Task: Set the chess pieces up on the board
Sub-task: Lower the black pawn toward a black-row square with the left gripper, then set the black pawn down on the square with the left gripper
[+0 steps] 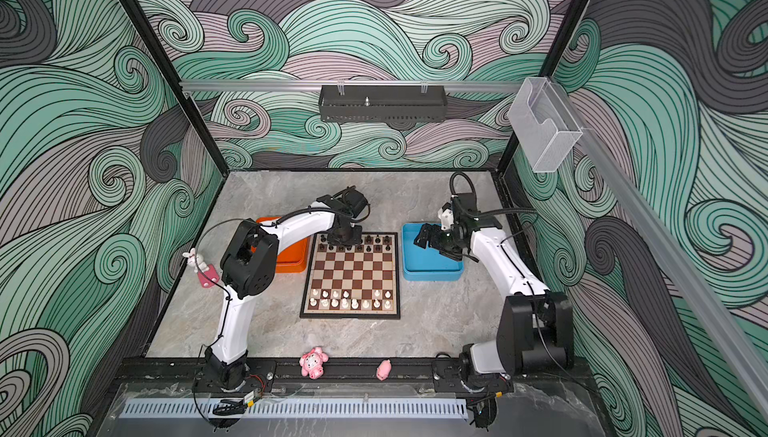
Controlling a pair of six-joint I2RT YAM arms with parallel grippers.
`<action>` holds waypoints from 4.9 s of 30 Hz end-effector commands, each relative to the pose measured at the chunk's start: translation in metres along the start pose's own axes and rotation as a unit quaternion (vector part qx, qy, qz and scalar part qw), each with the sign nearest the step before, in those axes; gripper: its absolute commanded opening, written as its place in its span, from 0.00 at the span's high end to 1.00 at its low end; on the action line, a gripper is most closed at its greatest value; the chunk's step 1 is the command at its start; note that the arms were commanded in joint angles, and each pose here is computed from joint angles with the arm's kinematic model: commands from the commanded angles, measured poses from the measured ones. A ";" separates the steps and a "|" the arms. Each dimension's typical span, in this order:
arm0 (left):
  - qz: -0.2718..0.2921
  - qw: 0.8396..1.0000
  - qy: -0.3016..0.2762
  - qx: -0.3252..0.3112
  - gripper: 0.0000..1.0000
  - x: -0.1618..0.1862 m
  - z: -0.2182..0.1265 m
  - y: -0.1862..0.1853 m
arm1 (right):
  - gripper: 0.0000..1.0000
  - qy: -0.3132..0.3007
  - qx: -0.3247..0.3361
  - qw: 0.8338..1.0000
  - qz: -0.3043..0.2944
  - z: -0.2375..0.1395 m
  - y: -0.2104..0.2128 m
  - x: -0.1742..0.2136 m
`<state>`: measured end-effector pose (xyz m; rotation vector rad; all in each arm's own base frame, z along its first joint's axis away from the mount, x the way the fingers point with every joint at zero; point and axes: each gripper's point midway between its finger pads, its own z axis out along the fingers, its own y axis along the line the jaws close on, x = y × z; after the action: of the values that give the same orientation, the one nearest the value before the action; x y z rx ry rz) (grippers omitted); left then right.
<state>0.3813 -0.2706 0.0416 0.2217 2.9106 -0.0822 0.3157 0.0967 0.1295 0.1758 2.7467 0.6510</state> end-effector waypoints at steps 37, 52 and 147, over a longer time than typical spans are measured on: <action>-0.006 1.000 -0.021 -0.003 0.79 -0.004 -0.022 -0.002 | 0.08 0.000 -0.007 1.000 -0.002 -0.002 0.000 0.004; -0.003 1.000 -0.010 -0.005 0.88 0.000 -0.019 -0.003 | 0.08 0.001 -0.007 1.000 -0.001 -0.001 0.000 0.004; 0.013 1.000 0.006 -0.026 0.86 0.003 0.001 -0.005 | 0.08 0.007 -0.008 1.000 0.002 0.004 -0.003 0.004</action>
<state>0.3778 -0.2731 0.0404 0.2395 2.9113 -0.0296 0.3150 0.0967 0.1282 0.1802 2.7481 0.6639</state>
